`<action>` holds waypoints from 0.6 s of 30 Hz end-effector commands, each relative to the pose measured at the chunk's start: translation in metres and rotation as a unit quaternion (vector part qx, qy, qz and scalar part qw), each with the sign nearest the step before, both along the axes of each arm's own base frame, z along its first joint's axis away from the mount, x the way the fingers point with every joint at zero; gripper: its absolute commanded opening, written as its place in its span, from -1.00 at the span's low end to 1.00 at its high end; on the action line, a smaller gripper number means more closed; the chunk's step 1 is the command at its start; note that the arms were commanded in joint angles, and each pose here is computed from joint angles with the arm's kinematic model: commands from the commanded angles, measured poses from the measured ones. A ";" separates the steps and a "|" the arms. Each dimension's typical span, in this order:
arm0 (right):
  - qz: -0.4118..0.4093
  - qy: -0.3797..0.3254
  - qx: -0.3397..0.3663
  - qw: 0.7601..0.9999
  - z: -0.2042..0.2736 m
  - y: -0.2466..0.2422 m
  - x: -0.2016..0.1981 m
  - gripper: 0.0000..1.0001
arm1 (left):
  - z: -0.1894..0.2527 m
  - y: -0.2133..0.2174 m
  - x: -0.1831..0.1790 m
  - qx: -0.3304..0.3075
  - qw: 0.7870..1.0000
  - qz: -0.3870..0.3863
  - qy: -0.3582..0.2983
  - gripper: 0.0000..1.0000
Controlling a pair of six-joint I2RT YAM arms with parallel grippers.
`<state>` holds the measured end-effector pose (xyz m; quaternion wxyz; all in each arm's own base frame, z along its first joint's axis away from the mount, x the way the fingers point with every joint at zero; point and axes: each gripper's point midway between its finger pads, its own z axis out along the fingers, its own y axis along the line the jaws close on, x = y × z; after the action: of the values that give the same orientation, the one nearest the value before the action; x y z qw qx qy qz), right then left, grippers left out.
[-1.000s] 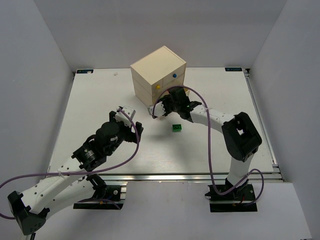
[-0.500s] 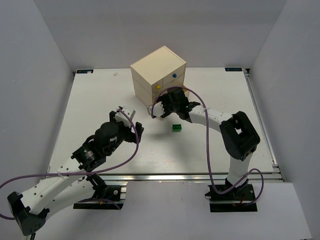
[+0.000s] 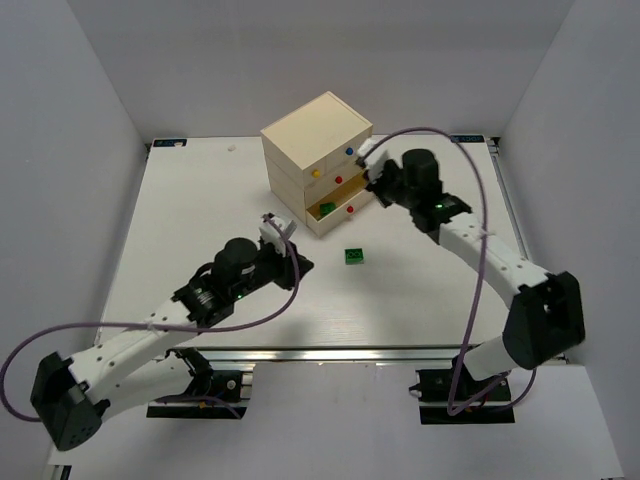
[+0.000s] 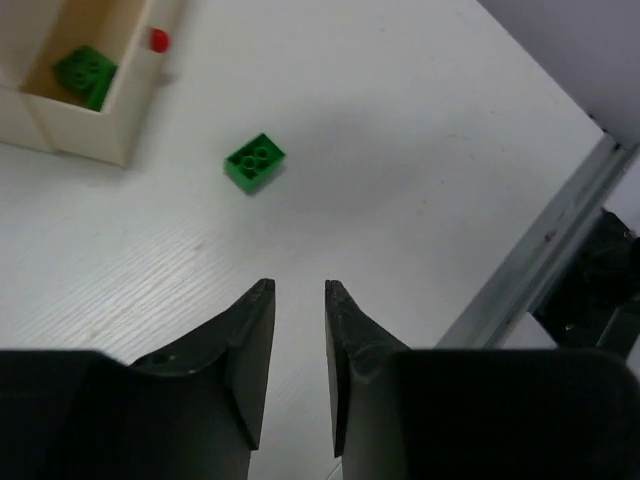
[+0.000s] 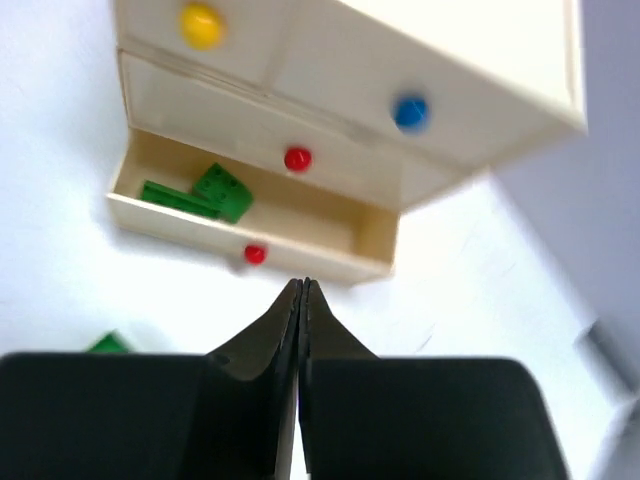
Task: Sort the legos into containers by color
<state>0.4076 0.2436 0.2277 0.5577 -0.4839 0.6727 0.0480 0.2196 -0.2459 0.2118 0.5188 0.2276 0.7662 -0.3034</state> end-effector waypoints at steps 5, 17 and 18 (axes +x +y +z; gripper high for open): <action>0.032 0.333 0.241 0.911 -0.015 -0.036 -0.080 0.27 | -0.033 -0.094 -0.006 0.090 0.962 -0.240 0.092 0.84; 0.182 0.314 0.336 0.869 0.024 -0.105 -0.122 0.75 | -0.092 -0.123 0.092 0.307 0.913 -0.268 -0.035 0.96; 0.176 0.309 0.337 0.872 0.025 -0.109 -0.121 0.74 | -0.094 -0.126 0.094 0.309 0.910 -0.273 -0.039 0.96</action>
<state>0.3044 0.1343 0.2222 0.4067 -0.2971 0.7103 0.4918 0.2983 -0.3640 0.0994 0.3150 0.5295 0.7618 -0.2003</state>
